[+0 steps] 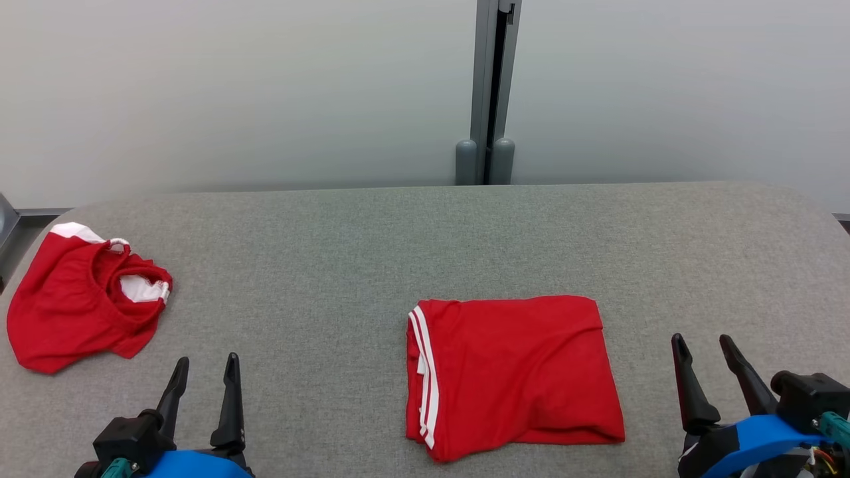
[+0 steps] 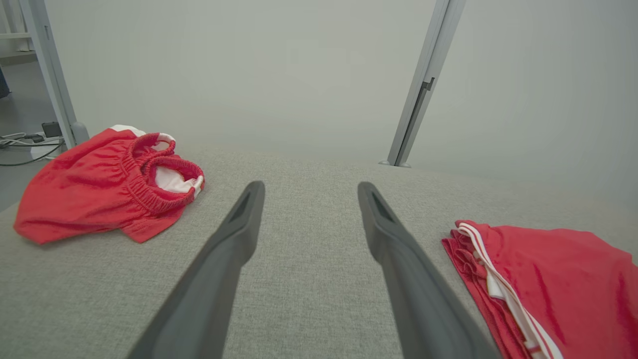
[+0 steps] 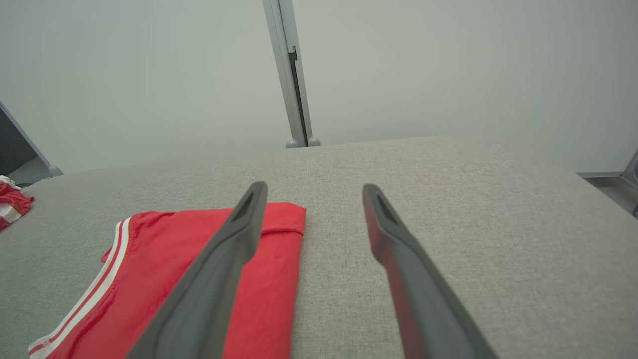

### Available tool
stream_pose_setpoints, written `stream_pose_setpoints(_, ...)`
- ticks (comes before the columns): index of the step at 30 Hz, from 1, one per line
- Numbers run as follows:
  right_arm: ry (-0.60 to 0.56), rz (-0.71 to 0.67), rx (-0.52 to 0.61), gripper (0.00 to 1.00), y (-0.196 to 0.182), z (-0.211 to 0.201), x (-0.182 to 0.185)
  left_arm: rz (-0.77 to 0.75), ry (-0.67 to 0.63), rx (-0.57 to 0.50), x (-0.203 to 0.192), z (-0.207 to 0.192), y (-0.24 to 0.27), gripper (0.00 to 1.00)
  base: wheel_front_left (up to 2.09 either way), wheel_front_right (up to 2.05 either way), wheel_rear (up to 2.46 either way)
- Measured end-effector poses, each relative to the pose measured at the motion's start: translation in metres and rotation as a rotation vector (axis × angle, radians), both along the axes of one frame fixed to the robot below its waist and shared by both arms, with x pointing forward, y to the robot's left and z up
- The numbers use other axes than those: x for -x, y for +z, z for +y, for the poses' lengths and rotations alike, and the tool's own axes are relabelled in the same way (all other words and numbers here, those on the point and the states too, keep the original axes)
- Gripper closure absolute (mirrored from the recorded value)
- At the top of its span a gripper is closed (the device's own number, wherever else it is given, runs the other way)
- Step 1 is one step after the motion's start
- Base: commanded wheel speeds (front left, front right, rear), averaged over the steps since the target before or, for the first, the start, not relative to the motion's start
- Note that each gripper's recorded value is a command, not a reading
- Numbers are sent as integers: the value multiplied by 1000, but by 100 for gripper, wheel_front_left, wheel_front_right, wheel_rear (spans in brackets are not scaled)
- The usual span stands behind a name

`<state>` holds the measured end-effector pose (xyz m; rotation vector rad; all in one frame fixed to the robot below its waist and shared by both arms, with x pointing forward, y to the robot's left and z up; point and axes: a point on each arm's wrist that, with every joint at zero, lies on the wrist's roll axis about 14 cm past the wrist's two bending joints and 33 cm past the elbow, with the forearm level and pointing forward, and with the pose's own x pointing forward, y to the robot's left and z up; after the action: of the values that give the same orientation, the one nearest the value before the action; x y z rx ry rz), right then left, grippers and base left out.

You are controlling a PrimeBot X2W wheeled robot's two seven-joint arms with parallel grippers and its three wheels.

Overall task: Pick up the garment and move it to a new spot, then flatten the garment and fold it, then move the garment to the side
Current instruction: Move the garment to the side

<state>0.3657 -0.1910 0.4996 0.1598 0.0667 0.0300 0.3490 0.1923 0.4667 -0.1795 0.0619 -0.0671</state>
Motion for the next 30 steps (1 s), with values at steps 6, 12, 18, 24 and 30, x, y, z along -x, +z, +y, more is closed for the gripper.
stream_pose_setpoints(6, 7, 15, -3, 0, -4, 2, 0, 6, -6, -2, 0, -2, -1, 0, 0, 0, 0)
stream_pose_setpoints(12, 44, 63, -28, 0, -12, 15, -4, 6, -8, -2, -1, -3, 0, 0, 0, 0, 0)
stream_pose_setpoints(18, 111, 222, -43, 0, -36, 34, -19, 10, -12, 2, -6, -5, -1, 0, 0, 0, 0)
stream_pose_setpoints(24, 122, 380, -43, 0, -70, 38, -39, 17, -23, -3, -16, -7, -2, 0, 0, 0, 0)
stream_pose_setpoints(30, 152, 498, -69, 0, -107, 54, -48, 16, -22, -16, -24, -2, -2, 0, 0, 0, 0)
